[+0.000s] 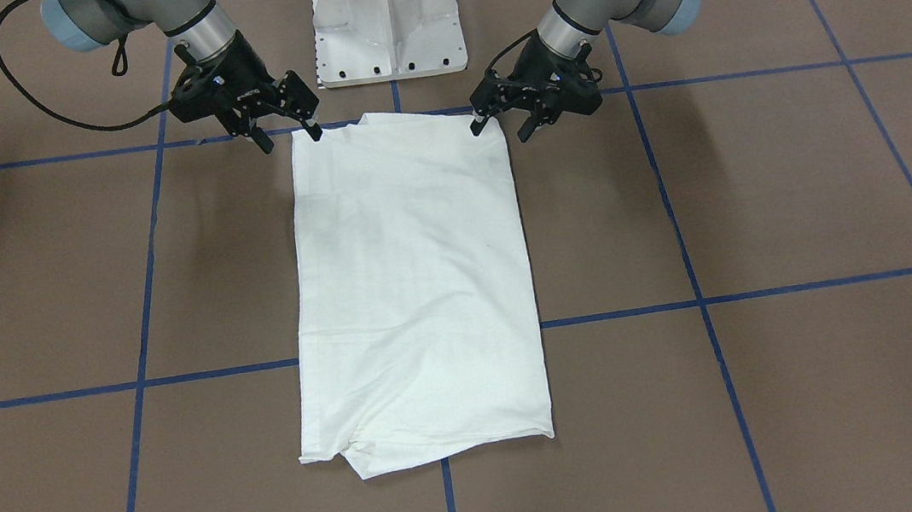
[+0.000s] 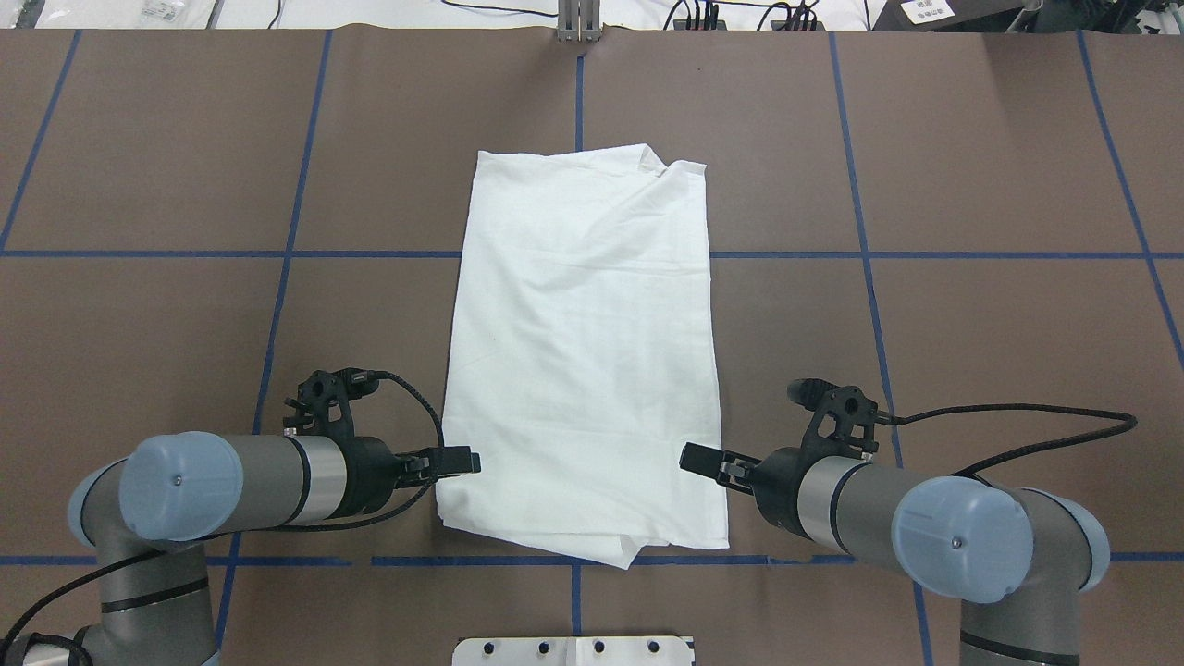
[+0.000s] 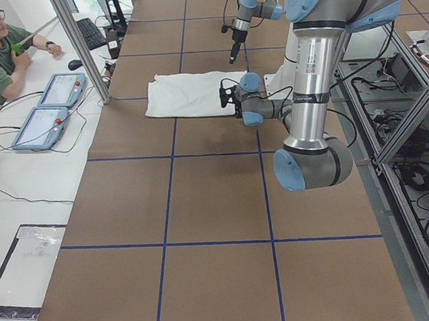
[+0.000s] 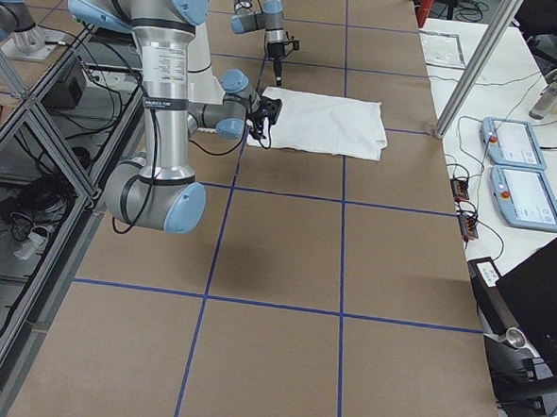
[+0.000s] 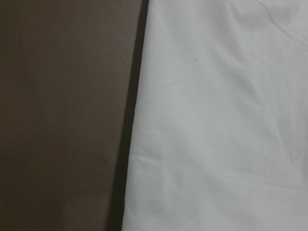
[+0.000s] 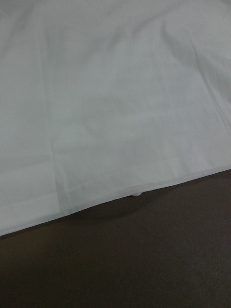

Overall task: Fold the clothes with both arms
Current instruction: 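Align both grippers at the near corners of the folded shirt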

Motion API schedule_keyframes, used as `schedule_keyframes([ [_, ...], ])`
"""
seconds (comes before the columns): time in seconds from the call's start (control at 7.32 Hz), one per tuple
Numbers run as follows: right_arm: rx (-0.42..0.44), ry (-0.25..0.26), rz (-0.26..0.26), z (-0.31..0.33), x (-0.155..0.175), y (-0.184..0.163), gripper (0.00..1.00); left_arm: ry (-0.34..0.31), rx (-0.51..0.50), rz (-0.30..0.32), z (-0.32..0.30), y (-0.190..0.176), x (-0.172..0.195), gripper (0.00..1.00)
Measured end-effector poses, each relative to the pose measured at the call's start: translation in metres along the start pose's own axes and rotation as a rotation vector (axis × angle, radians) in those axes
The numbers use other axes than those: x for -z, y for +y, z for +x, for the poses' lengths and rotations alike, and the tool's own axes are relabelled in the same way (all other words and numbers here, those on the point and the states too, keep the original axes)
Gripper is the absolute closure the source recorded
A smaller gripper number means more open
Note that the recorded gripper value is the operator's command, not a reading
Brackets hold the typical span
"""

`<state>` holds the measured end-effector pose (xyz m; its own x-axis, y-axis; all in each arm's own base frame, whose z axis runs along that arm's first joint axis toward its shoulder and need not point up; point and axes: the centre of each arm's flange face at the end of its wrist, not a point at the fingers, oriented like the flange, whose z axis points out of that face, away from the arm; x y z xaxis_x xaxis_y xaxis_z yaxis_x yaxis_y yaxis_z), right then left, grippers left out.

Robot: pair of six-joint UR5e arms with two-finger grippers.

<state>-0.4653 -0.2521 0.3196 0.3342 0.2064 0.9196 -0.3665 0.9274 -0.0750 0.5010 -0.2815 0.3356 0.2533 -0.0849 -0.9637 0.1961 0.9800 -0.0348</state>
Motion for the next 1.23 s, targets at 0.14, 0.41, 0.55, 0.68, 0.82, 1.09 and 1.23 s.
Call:
schedule_keyframes([
  [0.14, 0.001, 0.0, -0.001, 0.0, 0.0, 0.001, 0.0, -0.007, -0.003, -0.013, 0.002, 0.008, -0.004, 0.0],
  [0.41, 0.003, 0.004, -0.004, 0.002, -0.002, 0.003, 0.0, -0.015, -0.01, -0.037, 0.002, 0.022, -0.012, 0.0],
  [0.55, 0.003, 0.006, -0.005, 0.002, -0.003, 0.004, 0.0, -0.016, -0.011, -0.043, 0.003, 0.025, -0.014, 0.01],
  [0.68, 0.004, 0.006, -0.005, 0.002, -0.003, 0.004, 0.0, -0.018, -0.012, -0.046, 0.003, 0.027, -0.016, 0.1],
  [0.82, 0.004, 0.006, -0.004, 0.002, -0.003, 0.004, 0.0, -0.02, -0.013, -0.048, 0.002, 0.028, -0.017, 0.23],
  [1.09, 0.005, 0.002, -0.004, 0.001, -0.003, 0.006, 0.0, -0.024, -0.014, -0.051, 0.001, 0.03, -0.019, 0.69],
  [1.23, 0.005, 0.001, -0.005, 0.0, -0.003, 0.007, 0.0, -0.024, -0.015, -0.051, 0.001, 0.03, -0.019, 0.98],
])
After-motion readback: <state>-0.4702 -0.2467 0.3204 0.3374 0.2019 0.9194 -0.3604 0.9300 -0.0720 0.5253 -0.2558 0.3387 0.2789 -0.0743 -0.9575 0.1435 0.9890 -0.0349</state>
